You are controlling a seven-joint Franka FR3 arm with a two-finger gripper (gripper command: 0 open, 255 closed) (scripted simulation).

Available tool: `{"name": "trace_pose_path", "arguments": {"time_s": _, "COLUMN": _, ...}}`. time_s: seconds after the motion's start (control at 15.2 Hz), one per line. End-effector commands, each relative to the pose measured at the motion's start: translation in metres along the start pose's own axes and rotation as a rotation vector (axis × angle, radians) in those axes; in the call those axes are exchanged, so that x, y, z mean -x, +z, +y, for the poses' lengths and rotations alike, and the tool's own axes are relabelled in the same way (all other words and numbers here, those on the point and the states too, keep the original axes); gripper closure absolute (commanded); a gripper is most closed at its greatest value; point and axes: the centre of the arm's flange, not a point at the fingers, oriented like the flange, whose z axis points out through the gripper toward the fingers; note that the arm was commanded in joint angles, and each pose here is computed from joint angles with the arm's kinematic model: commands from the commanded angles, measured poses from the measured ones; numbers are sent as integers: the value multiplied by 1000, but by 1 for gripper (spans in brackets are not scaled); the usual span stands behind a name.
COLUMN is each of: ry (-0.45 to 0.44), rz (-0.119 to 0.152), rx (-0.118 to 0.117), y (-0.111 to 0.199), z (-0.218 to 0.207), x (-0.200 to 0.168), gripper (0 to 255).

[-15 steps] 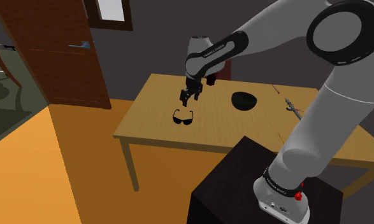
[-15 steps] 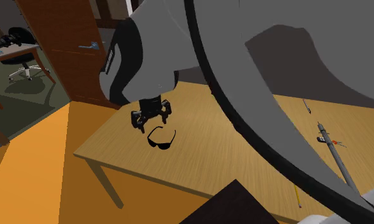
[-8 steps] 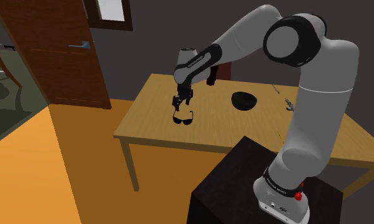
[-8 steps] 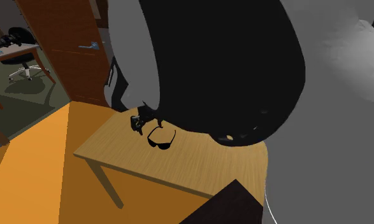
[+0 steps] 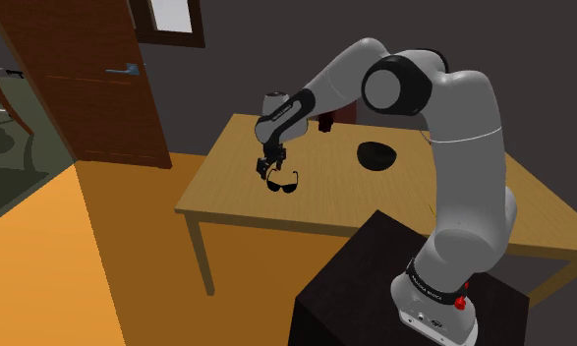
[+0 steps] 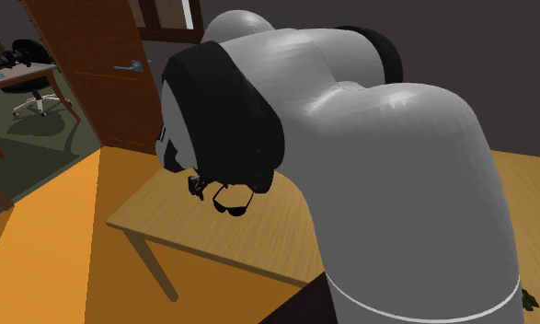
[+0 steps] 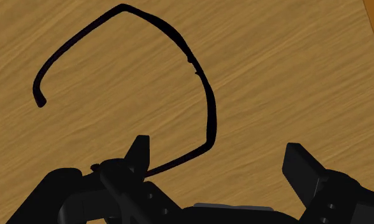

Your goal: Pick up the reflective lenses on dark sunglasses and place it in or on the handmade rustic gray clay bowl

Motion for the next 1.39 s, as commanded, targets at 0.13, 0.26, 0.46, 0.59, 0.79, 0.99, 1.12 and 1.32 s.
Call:
{"name": "trace_pose_path", "arguments": {"time_s": 0.13, "ry": -1, "rz": 0, "rx": 0, "y": 20, "z": -1, "x": -3, "gripper": 0}}
{"name": "trace_pose_path", "arguments": {"time_s": 0.26, "ry": -1, "rz": 0, "rx": 0, "y": 31, "z": -1, "x": -3, "gripper": 0}}
{"name": "trace_pose_path", "arguments": {"time_s": 0.46, "ry": -1, "rz": 0, "rx": 0, "y": 34, "z": -1, "x": -3, "gripper": 0}}
{"name": "trace_pose_path", "arguments": {"time_s": 0.59, "ry": -1, "rz": 0, "rx": 0, "y": 34, "z": -1, "x": -3, "gripper": 0}}
{"name": "trace_pose_path", "arguments": {"time_s": 0.79, "ry": -1, "rz": 0, "rx": 0, "y": 34, "z": -1, "x": -3, "gripper": 0}}
{"name": "trace_pose_path", "arguments": {"time_s": 0.99, "ry": -1, "rz": 0, "rx": 0, "y": 34, "z": -1, "x": -3, "gripper": 255}}
{"name": "trace_pose_path", "arguments": {"time_s": 1.12, "ry": -1, "rz": 0, "rx": 0, "y": 34, "z": -1, "x": -3, "gripper": 255}}
{"name": "trace_pose_path", "arguments": {"time_s": 1.32, "ry": -1, "rz": 0, "rx": 0, "y": 34, "z": -1, "x": -3, "gripper": 255}}
